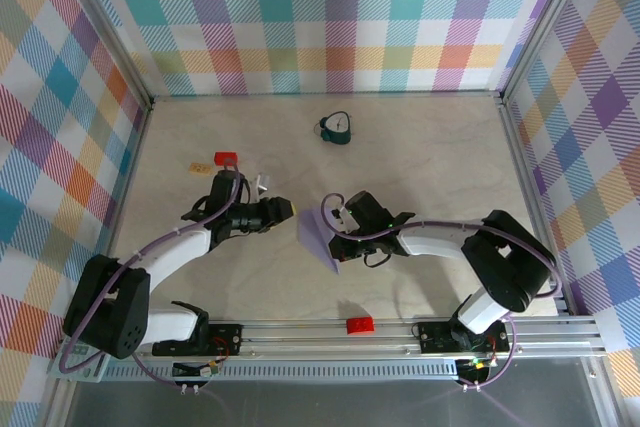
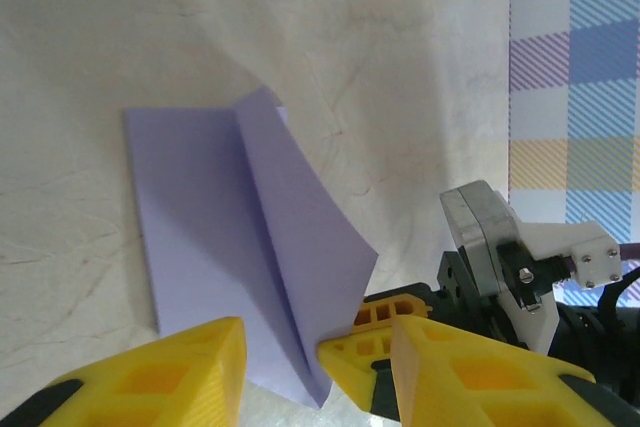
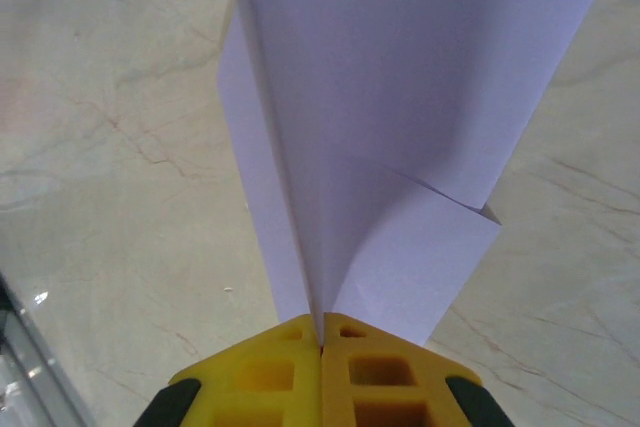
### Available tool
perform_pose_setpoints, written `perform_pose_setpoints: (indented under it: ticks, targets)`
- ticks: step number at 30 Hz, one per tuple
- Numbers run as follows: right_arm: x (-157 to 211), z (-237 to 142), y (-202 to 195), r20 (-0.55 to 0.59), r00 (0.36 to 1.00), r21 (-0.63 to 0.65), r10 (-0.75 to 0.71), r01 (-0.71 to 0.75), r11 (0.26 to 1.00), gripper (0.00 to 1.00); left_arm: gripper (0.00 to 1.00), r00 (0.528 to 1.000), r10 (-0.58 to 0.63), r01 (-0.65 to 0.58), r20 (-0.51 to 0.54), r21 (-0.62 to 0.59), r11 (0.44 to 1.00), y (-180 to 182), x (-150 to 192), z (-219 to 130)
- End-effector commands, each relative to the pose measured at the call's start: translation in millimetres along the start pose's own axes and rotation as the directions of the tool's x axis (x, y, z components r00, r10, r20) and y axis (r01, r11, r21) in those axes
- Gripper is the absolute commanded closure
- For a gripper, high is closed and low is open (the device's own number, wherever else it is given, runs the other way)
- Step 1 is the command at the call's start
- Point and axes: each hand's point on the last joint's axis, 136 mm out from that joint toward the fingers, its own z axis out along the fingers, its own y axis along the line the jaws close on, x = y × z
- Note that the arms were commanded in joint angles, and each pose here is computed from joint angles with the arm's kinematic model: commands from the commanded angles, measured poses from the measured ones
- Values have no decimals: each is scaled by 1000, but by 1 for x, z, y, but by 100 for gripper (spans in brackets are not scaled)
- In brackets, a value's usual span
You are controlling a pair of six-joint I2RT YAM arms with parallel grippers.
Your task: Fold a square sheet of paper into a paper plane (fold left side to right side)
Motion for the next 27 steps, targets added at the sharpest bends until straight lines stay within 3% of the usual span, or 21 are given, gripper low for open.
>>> perform_pose_setpoints:
  ticks: [1, 14, 27]
  targets:
    - [1, 6, 8, -12, 1000, -83, 7, -8, 997, 100, 58, 999, 27, -26, -30, 15, 1000, -4, 10, 10]
    - [3, 12, 4, -27, 997, -170, 75, -78, 982, 100, 59, 990, 42, -46, -135, -27, 999, 0, 37, 53]
    - [6, 13, 2, -38, 996, -184, 84, -90, 979, 100, 61, 984, 39, -46, -172, -36, 998, 4, 40, 75]
